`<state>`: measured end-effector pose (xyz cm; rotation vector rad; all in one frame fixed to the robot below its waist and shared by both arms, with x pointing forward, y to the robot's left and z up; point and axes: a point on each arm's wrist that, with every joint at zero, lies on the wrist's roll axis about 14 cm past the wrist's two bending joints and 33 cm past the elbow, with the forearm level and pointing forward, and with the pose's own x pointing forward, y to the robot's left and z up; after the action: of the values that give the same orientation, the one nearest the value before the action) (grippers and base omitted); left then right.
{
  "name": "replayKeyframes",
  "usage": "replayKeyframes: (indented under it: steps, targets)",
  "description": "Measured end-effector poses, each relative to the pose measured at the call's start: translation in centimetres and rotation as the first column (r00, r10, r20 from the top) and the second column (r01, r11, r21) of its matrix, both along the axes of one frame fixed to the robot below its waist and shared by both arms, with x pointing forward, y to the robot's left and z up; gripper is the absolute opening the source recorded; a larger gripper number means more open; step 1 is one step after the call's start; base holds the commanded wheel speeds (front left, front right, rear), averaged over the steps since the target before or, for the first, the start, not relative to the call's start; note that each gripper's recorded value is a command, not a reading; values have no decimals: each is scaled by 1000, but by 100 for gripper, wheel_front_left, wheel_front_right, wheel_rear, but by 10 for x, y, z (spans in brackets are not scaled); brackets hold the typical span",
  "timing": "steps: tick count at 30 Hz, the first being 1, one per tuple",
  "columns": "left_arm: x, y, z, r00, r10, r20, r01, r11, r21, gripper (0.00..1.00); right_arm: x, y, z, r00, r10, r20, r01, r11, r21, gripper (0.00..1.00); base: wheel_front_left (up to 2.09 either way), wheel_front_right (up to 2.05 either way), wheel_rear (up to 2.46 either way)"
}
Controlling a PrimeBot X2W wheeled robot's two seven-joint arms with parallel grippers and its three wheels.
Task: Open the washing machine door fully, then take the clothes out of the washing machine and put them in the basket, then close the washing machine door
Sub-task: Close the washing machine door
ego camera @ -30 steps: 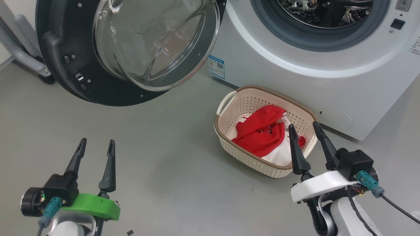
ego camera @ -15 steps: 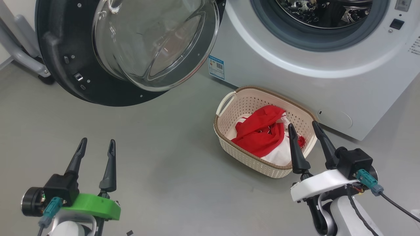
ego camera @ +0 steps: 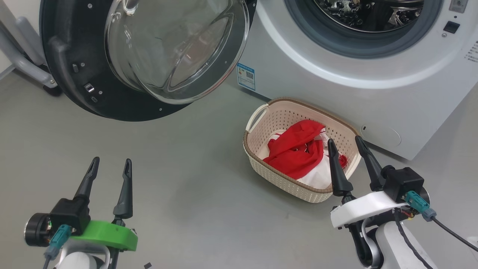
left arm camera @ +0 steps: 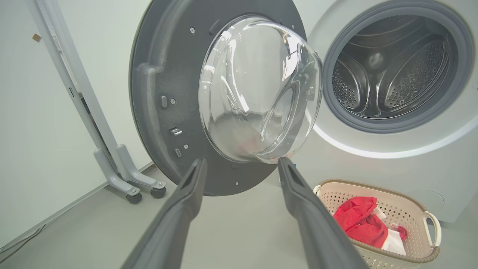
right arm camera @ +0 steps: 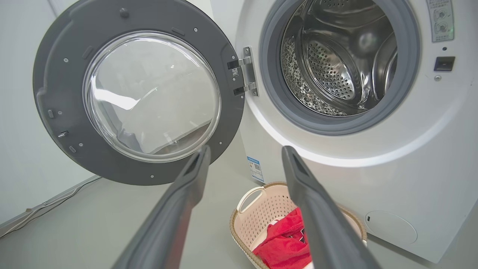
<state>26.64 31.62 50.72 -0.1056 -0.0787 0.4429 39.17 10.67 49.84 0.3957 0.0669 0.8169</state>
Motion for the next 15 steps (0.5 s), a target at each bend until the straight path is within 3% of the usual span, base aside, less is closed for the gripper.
replayKeyframes:
  steps: [7, 8, 10, 12, 15]
  targets:
    - [0, 0, 1, 1000, 0, 5, 0, 1000, 1, 100, 0, 0, 0, 1000, 0, 0, 0, 1000, -1, 100, 0, 0, 0]
    - [0, 0, 2, 1000, 0, 6, 0, 1000, 2, 94, 0, 0, 0, 1000, 0, -1, 0, 1000, -1, 100, 0, 0, 0]
    - [0, 0, 2, 1000, -1, 7, 1, 1000, 2, 42, 0, 0, -1, 1000, 0, -2, 0, 1000, -2, 100, 0, 0, 0]
    - [0, 0, 2, 1000, -1, 8, 1, 1000, 2, 0, 0, 0, -1, 1000, 1, -2, -1, 1000, -2, 100, 0, 0, 0]
    - [0, -1, 2, 1000, -2, 7, 2, 1000, 4, 0, -1, 0, -1, 1000, 2, -3, -2, 1000, -2, 100, 0, 0, 0]
